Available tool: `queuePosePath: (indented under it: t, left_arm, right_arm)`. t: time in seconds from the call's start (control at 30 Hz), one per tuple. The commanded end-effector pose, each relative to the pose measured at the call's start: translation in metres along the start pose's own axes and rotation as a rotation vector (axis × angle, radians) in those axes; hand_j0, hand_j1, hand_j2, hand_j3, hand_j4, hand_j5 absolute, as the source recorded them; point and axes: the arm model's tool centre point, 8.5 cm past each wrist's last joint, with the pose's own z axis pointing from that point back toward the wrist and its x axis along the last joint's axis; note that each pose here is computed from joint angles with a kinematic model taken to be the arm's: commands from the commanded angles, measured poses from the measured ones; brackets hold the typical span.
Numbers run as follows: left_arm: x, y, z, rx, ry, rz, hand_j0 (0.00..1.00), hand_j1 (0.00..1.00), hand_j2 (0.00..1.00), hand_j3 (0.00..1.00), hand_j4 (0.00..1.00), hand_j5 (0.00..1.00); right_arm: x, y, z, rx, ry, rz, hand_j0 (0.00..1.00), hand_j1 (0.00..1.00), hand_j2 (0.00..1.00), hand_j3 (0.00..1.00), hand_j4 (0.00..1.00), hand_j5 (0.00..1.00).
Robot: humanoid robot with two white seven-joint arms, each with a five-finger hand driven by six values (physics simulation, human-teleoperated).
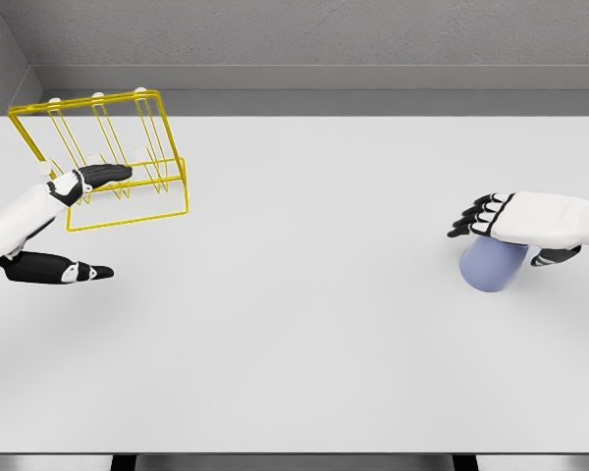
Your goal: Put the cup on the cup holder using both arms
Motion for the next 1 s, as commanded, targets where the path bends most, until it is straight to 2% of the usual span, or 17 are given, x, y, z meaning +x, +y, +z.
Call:
queuePosePath:
  t: [0.0, 0.4, 0.77, 0.97]
  left_arm:
    - [0.0001, 0.0008, 0.0001, 0.003, 0.000, 0.005, 1.00, 1.00, 1.00, 1.00, 1.00, 1.00]
    - [0.0000, 0.0020, 0.0007, 0.000, 0.003, 0.002, 1.00, 1.00, 1.00, 1.00, 1.00, 1.00]
    - [0.0003, 0.0022, 0.0014, -0.006, 0.004, 0.001, 1.00, 1.00, 1.00, 1.00, 1.00, 1.00]
    - [0.0007, 0.0016, 0.0012, -0.007, 0.003, 0.002, 1.00, 1.00, 1.00, 1.00, 1.00, 1.00]
  right_arm:
    - [-0.0002, 0.0001, 0.0002, 0.004, 0.005, 0.007, 0.95, 0.95, 0.95, 0.95, 0.95, 0.95]
    - [0.0005, 0.0012, -0.0006, 0.020, 0.012, 0.033, 0.74, 0.74, 0.74, 0.74, 0.74, 0.74]
    - [0.0002, -0.0005, 0.0000, 0.016, 0.013, 0.036, 0.66, 0.66, 0.66, 0.66, 0.66, 0.66]
    - [-0.0012, -0.0070, 0.0016, 0.001, 0.018, 0.043, 0.61, 0.61, 0.61, 0.61, 0.61, 0.61]
